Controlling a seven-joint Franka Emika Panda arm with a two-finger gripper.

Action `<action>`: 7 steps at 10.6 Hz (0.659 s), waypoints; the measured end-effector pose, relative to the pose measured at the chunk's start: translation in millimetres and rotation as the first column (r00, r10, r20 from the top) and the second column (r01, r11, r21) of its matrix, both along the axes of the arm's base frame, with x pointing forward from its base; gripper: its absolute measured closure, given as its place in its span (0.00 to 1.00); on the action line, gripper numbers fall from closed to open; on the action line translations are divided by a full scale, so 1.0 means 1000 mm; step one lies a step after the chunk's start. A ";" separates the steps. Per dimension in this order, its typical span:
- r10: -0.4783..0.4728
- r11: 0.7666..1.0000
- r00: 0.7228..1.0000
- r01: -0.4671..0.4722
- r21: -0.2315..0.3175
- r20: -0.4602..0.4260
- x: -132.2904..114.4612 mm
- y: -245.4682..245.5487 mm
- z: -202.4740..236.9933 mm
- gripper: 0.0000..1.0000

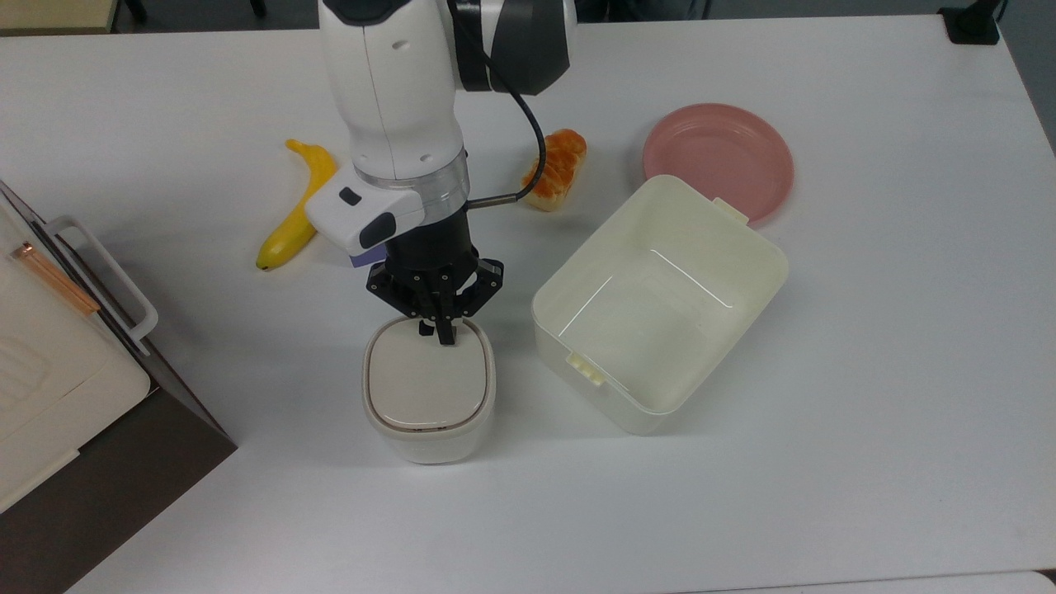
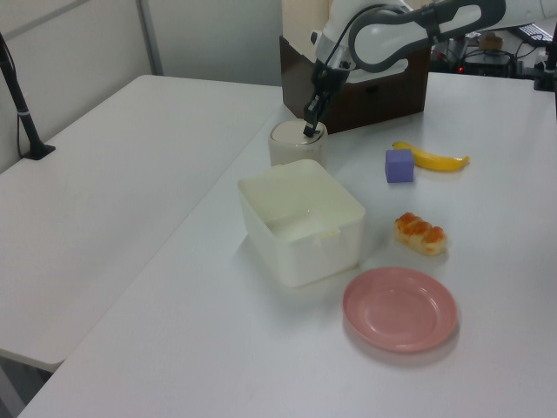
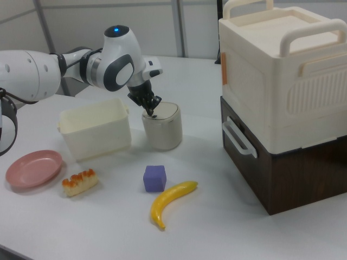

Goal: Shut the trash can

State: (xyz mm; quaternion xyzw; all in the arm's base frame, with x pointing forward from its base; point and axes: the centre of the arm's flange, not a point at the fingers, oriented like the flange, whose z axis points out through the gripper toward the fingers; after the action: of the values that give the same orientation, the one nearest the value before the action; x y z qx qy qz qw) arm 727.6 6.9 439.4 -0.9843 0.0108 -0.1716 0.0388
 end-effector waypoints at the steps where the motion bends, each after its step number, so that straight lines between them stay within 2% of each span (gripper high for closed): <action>1: 0.004 1.000 1.000 -0.004 -0.004 0.002 0.001 0.000 -0.001 0.99; 4: 0.021 0.999 1.000 -0.021 -0.043 0.003 0.001 0.000 -0.004 0.99; 7: 0.024 0.999 1.000 -0.024 -0.047 0.003 0.000 0.001 -0.005 0.99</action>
State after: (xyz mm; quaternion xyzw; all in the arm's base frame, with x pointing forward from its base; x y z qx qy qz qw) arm 728.0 7.6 434.6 -0.9847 -0.0052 -0.1732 0.0176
